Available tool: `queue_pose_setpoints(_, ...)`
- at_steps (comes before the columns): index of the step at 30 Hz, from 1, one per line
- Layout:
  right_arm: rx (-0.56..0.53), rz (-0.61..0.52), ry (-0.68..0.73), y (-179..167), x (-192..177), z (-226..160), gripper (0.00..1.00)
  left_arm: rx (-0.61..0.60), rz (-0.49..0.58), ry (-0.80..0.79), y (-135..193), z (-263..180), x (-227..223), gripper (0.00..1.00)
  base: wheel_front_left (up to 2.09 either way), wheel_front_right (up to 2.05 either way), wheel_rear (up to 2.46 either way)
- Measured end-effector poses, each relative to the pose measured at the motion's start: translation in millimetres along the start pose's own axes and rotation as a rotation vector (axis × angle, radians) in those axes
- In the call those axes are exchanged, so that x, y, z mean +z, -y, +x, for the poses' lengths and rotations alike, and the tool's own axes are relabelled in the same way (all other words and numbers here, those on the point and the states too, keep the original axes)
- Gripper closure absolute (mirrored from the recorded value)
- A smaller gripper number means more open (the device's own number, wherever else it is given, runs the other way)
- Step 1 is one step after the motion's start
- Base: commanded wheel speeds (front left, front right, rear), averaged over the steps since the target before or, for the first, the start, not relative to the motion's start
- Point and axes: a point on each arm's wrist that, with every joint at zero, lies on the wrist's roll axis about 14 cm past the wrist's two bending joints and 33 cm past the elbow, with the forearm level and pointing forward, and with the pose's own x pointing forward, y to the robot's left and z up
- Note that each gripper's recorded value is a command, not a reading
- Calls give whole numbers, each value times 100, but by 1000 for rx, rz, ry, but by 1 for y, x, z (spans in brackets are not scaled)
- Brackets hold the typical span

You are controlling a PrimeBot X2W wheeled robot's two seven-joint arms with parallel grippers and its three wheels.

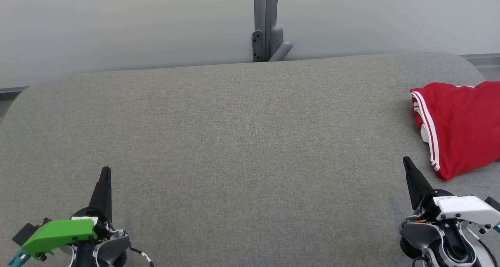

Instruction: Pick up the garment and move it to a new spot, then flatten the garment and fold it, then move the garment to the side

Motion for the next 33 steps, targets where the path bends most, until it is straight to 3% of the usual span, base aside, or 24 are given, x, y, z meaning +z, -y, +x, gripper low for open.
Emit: queue_pose_setpoints(33, 0, 0, 0, 0, 0, 0, 100, 0, 0, 0, 0, 0, 0, 100, 0, 0, 0)
